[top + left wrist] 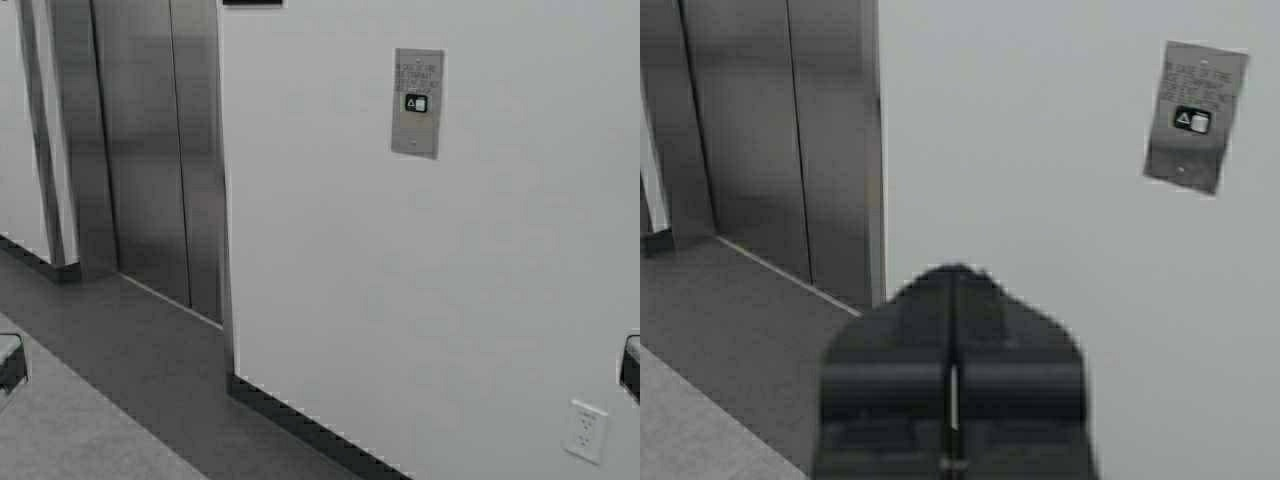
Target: Navigate to elevator, push the call button, then enter the elevator
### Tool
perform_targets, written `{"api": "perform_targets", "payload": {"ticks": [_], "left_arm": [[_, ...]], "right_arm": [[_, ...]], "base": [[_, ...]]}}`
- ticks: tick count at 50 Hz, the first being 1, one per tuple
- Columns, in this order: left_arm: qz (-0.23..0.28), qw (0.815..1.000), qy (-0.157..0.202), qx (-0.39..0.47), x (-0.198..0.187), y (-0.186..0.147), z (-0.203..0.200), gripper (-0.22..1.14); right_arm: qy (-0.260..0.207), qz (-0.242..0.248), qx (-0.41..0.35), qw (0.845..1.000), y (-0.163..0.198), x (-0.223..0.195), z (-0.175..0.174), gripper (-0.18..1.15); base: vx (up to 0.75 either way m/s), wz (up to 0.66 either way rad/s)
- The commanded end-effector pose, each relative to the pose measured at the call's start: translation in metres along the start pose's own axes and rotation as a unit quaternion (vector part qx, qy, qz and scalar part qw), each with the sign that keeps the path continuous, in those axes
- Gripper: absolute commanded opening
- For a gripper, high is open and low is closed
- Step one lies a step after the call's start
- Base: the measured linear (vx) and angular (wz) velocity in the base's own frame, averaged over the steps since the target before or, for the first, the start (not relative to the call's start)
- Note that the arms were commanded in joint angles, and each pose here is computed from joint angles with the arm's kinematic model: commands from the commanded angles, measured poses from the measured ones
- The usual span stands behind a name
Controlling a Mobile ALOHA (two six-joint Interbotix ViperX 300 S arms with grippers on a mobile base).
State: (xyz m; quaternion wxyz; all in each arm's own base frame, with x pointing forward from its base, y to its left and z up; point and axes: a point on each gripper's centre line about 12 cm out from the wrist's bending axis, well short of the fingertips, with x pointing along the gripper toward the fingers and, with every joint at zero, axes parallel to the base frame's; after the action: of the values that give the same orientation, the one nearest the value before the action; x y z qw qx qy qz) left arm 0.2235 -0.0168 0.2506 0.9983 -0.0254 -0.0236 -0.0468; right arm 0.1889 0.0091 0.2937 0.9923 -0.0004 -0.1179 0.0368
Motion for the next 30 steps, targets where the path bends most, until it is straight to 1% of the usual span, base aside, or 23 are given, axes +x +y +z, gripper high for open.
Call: {"api": "perform_targets", "payload": {"ticks": [1,16,22,30], "left_arm": [[-0.004,1.000,-0.009,0.002,0.003,-0.001,0.006,0.03],[-0.003,1.000,-0.004,0.001,0.003,-0.001,0.003,0.03],[-0.009,1.000,0.003,0.001,0.002,-0.004,-0.002,0.03],[-0.023,1.000,0.000,0.001,0.001,-0.010,0.000,0.03]], "right_arm": [[-0.006,0.006,-0.010,1.000,0.001,0.009,0.009,0.05],[0.035,0.029,-0.041,0.998,0.007,0.019,-0.003,0.05],[0.071,0.048,-0.057,0.995,0.014,0.022,-0.008,0.05],[0.121,0.076,-0.087,0.986,0.024,0.030,-0.017,0.05]], "base": [[0.43,0.06],[0.41,0.12],[0.40,0.21],[0.39,0.19]]}}
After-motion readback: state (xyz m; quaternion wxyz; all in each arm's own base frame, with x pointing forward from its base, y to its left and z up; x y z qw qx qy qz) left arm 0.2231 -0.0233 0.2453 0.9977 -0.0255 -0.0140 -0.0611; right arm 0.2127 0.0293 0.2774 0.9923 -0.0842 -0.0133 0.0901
